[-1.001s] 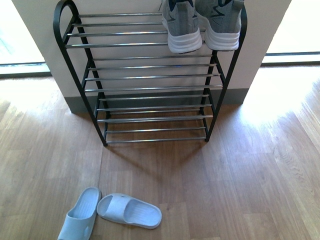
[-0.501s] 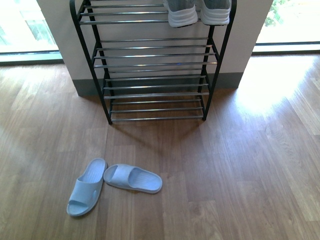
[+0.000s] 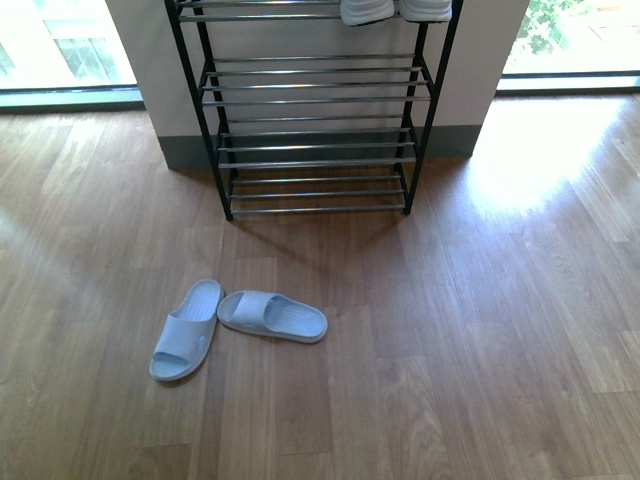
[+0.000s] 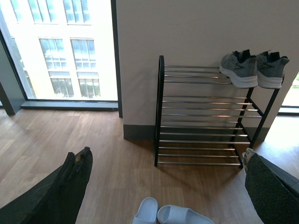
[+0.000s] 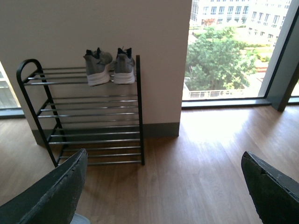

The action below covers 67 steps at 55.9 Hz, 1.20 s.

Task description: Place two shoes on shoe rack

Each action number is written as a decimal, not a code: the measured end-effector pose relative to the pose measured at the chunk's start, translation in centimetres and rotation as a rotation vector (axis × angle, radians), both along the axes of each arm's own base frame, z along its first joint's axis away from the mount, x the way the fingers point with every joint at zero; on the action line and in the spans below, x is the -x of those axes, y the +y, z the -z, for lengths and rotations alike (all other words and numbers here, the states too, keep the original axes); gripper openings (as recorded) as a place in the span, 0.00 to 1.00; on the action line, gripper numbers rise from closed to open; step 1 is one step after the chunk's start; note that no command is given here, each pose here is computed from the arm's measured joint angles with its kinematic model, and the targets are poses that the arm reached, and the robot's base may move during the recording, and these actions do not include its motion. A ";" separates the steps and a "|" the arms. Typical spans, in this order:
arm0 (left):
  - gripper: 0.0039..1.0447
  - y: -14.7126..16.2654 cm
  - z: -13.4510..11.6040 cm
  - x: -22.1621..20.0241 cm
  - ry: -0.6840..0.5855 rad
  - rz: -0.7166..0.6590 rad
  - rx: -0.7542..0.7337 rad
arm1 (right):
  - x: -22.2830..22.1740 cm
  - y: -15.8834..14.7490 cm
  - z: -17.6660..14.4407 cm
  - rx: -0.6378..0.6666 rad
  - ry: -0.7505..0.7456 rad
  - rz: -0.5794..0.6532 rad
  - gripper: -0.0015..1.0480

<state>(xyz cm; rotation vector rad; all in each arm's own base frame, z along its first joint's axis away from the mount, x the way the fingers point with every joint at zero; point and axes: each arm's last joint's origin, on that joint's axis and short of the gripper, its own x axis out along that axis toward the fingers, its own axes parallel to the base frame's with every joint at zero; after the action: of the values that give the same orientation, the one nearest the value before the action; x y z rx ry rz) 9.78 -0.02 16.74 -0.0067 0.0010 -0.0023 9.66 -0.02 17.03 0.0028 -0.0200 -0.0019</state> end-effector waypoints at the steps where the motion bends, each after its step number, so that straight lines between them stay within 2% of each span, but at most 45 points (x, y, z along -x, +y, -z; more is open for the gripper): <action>1: 0.91 0.0 0.0 0.0 0.000 0.000 0.000 | 0.0 0.0 0.0 0.000 0.000 0.000 0.91; 67: 0.91 0.0 0.0 0.0 0.000 0.000 -0.002 | 0.0 0.0 0.0 0.000 0.003 0.000 0.91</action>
<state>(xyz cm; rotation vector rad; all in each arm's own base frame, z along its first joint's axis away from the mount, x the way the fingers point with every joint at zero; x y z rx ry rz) 9.78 -0.02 16.74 -0.0048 0.0013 -0.0023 9.67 -0.02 17.01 0.0029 -0.0174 -0.0023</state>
